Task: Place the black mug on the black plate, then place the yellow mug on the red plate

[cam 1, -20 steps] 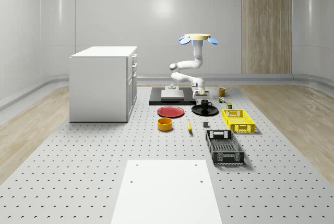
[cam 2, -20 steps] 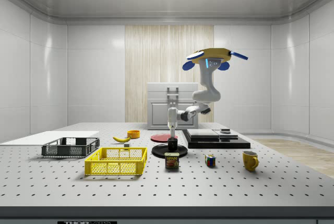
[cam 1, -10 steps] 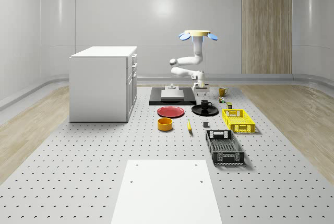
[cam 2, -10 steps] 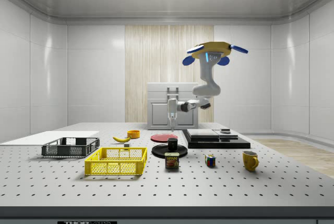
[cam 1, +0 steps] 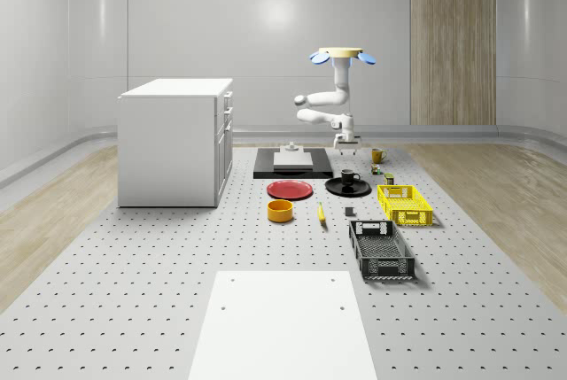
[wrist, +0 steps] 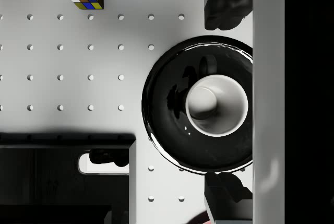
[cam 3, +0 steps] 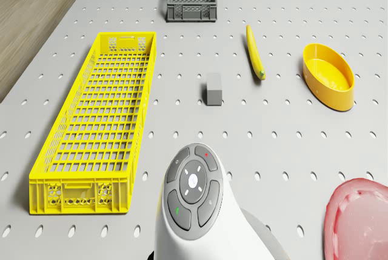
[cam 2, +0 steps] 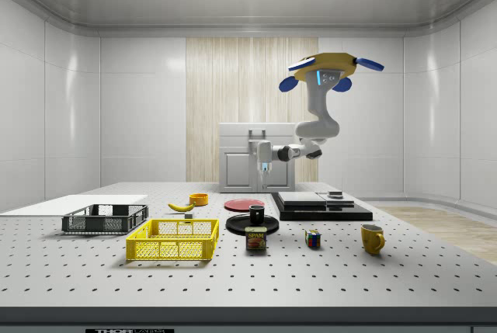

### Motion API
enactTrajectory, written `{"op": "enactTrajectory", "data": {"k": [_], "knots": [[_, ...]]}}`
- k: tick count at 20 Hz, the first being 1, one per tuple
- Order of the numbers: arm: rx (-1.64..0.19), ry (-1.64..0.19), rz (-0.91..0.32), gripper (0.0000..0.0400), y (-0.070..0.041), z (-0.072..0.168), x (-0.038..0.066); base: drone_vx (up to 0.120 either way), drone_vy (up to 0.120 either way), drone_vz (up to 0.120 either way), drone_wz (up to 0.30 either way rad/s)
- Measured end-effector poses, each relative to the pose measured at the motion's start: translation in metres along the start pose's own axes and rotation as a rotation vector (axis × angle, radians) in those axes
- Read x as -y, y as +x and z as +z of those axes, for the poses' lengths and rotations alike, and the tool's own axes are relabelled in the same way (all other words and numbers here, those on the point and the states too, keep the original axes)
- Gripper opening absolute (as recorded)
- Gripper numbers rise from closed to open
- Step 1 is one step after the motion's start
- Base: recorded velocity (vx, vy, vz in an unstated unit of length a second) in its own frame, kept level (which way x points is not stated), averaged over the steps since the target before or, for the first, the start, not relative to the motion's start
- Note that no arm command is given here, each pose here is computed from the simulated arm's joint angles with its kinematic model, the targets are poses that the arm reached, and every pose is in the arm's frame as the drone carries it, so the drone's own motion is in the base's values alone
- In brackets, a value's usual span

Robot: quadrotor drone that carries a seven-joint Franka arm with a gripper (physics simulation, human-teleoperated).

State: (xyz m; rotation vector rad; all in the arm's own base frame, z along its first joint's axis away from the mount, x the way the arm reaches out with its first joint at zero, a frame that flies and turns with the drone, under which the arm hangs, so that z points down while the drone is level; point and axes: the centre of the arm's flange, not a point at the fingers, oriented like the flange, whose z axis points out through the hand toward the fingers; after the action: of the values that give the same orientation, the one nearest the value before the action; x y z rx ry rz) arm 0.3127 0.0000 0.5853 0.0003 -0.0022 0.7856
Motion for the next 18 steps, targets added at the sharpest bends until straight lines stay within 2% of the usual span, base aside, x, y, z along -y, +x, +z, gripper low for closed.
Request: {"op": "enactTrajectory", "data": {"k": [18], "knots": [[0.0, 0.0, 0.0, 0.04, 0.0, -0.0005, 0.0, -0.12, 0.12, 0.0, 0.0]]}}
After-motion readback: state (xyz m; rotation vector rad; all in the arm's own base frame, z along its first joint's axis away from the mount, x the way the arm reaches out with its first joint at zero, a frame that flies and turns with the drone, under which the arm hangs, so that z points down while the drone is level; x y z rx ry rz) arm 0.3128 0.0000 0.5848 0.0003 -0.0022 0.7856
